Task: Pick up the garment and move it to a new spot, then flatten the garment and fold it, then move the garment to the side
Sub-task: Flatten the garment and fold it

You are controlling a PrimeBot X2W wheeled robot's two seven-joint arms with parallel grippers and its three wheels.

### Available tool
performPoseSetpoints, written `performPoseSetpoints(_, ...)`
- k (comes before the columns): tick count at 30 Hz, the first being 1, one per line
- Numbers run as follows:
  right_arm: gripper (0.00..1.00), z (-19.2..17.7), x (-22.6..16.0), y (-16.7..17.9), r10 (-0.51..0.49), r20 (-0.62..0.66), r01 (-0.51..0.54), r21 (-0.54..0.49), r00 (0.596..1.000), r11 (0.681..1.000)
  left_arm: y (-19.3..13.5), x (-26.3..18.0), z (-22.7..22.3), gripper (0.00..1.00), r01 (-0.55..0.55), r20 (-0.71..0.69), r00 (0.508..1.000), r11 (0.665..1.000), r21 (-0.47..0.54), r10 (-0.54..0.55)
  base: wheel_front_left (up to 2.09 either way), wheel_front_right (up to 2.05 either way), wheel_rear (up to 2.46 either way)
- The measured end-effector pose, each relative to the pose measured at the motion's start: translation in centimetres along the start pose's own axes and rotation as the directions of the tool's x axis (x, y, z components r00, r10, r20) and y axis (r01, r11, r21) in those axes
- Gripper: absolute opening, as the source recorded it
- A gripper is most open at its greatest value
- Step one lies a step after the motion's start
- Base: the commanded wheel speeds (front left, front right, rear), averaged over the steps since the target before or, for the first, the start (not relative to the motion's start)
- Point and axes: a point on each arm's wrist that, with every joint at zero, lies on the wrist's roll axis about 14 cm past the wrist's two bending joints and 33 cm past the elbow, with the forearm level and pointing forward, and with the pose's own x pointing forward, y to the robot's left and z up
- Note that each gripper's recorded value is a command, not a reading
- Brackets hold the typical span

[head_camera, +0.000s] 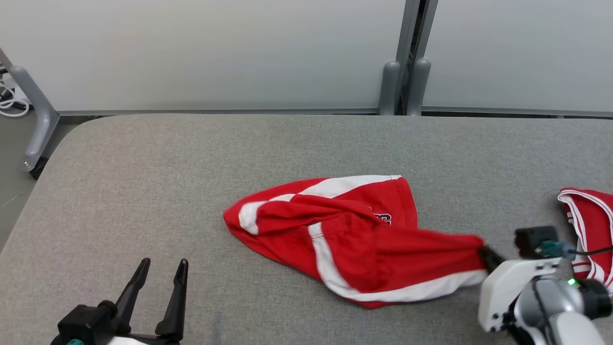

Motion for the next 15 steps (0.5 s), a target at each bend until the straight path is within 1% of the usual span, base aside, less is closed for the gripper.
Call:
performPoseSetpoints(2,0.00,1.8,-0.4,-1.6,-0.053,0.060,0.054,-0.022,0.997,0.998,-0.3,-0.1,0.0,1.00,0.008,0.002,1.000,1.000,-0.004,-0.008,0.00,0.00,0.00)
performPoseSetpoints(4,0.00,2.5,-0.7,-2.5,-0.085,0.078,0.087,-0.025,0.993,0.996,-0.8,-0.2,0.0,1.00,0.020,-0.002,1.000,1.000,-0.009,-0.020,0.00,0.00,0.00)
performPoseSetpoints(5,0.34,2.6,-0.8,-2.7,-0.092,0.083,0.095,-0.028,0.992,0.995,-1.0,-0.3,-0.1,1.00,0.029,-0.004,1.000,0.999,-0.012,-0.029,0.00,0.00,0.00)
performPoseSetpoints(6,1.00,2.5,-0.9,-2.8,-0.093,0.076,0.095,-0.019,0.993,0.995,-1.4,-0.3,-0.2,1.00,0.043,-0.008,0.999,0.999,-0.016,-0.043,0.00,0.00,0.00)
performPoseSetpoints(11,1.00,1.0,-1.7,-3.0,-0.088,0.029,0.087,0.045,0.996,0.995,-4.1,-0.1,-0.4,1.00,0.147,-0.038,0.988,0.989,-0.015,-0.148,0.00,0.00,0.00)
performPoseSetpoints(13,1.00,0.5,-2.4,-3.8,-0.110,0.024,0.108,0.070,0.994,0.992,-5.6,0.2,-0.6,1.00,0.212,-0.060,0.976,0.977,0.004,-0.211,0.00,0.00,0.00)
performPoseSetpoints(15,1.00,0.2,-3.1,-4.8,-0.135,0.029,0.131,0.096,0.990,0.987,-7.1,0.8,-0.7,1.00,0.285,-0.083,0.956,0.958,0.030,-0.282,0.00,0.00,0.00)
